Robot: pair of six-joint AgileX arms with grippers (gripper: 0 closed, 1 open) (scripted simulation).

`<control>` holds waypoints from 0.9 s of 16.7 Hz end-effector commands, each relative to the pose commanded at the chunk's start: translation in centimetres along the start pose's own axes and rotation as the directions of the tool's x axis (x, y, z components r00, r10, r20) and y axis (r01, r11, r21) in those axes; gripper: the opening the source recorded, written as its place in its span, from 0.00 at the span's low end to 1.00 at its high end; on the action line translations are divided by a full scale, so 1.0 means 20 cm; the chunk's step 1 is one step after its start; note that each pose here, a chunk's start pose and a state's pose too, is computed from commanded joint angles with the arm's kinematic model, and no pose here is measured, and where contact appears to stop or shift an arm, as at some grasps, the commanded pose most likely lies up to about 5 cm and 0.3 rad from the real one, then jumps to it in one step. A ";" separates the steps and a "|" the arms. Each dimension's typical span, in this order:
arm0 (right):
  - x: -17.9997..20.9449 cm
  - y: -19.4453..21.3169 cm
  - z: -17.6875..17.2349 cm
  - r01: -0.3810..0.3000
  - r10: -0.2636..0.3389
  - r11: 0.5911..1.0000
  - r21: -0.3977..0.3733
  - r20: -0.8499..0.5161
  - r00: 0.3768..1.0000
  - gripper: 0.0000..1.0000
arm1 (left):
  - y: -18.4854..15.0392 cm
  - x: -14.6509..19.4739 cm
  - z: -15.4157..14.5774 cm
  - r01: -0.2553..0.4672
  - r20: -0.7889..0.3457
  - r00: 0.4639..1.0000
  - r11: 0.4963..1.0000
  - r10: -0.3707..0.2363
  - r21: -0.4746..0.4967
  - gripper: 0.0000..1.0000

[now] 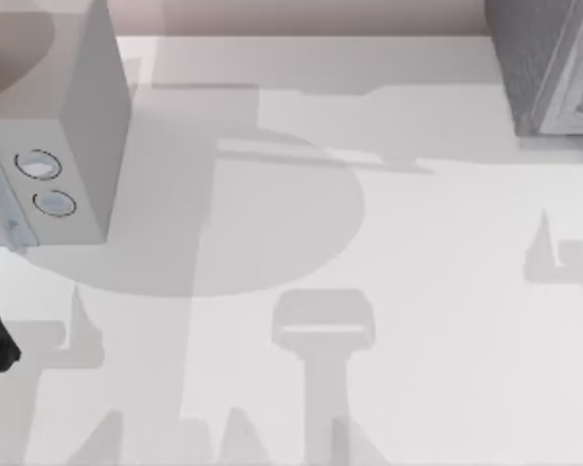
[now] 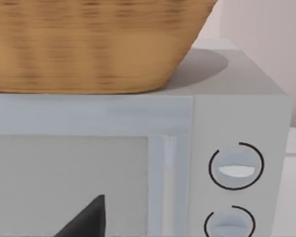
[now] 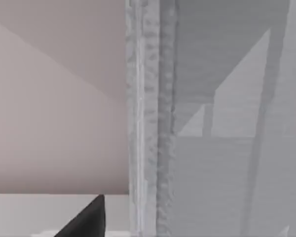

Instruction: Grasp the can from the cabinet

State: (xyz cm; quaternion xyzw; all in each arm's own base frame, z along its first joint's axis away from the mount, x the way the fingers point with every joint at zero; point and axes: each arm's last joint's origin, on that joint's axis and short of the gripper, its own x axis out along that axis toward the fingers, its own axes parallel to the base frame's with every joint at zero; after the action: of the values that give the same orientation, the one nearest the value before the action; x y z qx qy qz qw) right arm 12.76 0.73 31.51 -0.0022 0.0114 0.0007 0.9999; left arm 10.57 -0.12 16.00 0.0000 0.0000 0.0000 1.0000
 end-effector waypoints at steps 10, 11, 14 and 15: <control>0.47 0.14 0.85 0.003 -0.003 1.000 0.001 0.014 1.000 1.00 | 0.00 0.00 0.00 0.000 0.000 1.000 1.000 0.000 0.000 1.00; 0.51 0.15 0.89 0.003 -0.003 1.000 0.002 0.017 1.000 1.00 | 0.00 0.00 0.00 0.000 0.000 1.000 1.000 0.000 0.000 1.00; 0.60 0.18 0.97 0.002 -0.002 1.000 0.004 0.022 1.000 1.00 | 0.00 0.00 0.00 0.000 0.000 1.000 1.000 0.000 0.000 1.00; 0.61 0.19 0.98 0.002 -0.002 1.000 0.004 0.022 1.000 1.00 | 0.00 0.00 0.00 0.000 0.000 1.000 1.000 0.000 0.000 1.00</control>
State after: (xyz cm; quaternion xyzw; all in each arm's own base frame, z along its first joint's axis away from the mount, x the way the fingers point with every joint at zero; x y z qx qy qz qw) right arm 25.43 4.65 50.86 -0.0001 0.0002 -0.0001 1.0000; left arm 10.57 -0.12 16.00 0.0000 0.0000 0.0000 1.0000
